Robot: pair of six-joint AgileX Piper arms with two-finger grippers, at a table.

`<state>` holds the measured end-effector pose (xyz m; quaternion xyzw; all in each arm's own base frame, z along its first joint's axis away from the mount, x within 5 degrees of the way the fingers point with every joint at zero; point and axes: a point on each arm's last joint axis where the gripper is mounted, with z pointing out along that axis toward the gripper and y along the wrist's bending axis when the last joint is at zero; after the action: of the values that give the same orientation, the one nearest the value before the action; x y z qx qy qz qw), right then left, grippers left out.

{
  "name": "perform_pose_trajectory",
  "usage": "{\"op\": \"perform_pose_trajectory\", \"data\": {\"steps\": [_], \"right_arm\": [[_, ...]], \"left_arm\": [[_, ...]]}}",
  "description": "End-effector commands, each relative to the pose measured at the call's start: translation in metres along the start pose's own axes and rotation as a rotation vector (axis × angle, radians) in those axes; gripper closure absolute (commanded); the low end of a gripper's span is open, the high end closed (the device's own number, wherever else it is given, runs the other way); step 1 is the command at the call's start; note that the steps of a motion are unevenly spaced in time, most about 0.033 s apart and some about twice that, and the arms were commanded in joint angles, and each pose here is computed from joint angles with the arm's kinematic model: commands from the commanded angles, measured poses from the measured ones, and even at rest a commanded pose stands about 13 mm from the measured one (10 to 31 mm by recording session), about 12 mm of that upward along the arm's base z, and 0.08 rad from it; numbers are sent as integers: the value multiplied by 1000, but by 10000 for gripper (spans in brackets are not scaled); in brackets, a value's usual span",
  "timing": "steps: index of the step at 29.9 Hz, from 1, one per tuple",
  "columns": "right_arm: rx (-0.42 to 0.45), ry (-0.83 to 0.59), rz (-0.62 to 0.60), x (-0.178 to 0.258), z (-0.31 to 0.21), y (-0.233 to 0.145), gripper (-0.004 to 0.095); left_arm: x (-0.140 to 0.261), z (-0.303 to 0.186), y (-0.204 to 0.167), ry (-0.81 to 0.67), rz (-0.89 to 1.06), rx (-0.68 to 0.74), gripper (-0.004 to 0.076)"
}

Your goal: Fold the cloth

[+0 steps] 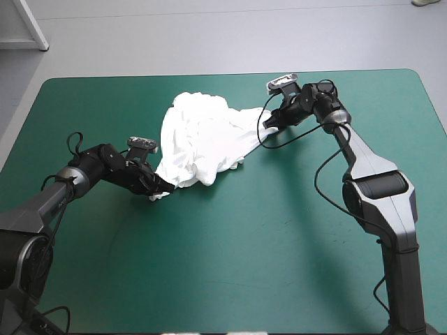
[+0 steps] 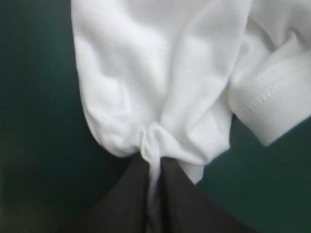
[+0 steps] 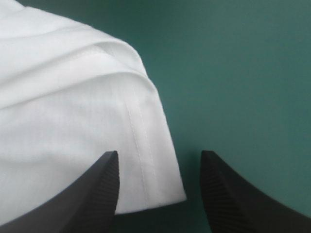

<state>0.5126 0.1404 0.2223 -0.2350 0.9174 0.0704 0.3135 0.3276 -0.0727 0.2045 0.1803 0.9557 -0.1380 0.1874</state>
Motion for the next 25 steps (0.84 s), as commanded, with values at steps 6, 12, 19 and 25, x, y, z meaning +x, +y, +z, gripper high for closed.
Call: {"op": "perform_pose_trajectory", "data": {"steps": [6,12,19,25], "right_arm": [[-21,10,-42,-5,-5,12,511],[-42,56,-93,-2,1,24,909],[32,-18,-111,-25,-37,20,911],[63,-239,-120,-63,-136,26,911]], "left_arm": [[-5,-11,-6,-26,1,16,705],[-6,-11,-5,-46,2,5,705],[-16,-30,-7,-132,40,-24,705],[-43,-92,-16,-328,148,-119,705]]}}
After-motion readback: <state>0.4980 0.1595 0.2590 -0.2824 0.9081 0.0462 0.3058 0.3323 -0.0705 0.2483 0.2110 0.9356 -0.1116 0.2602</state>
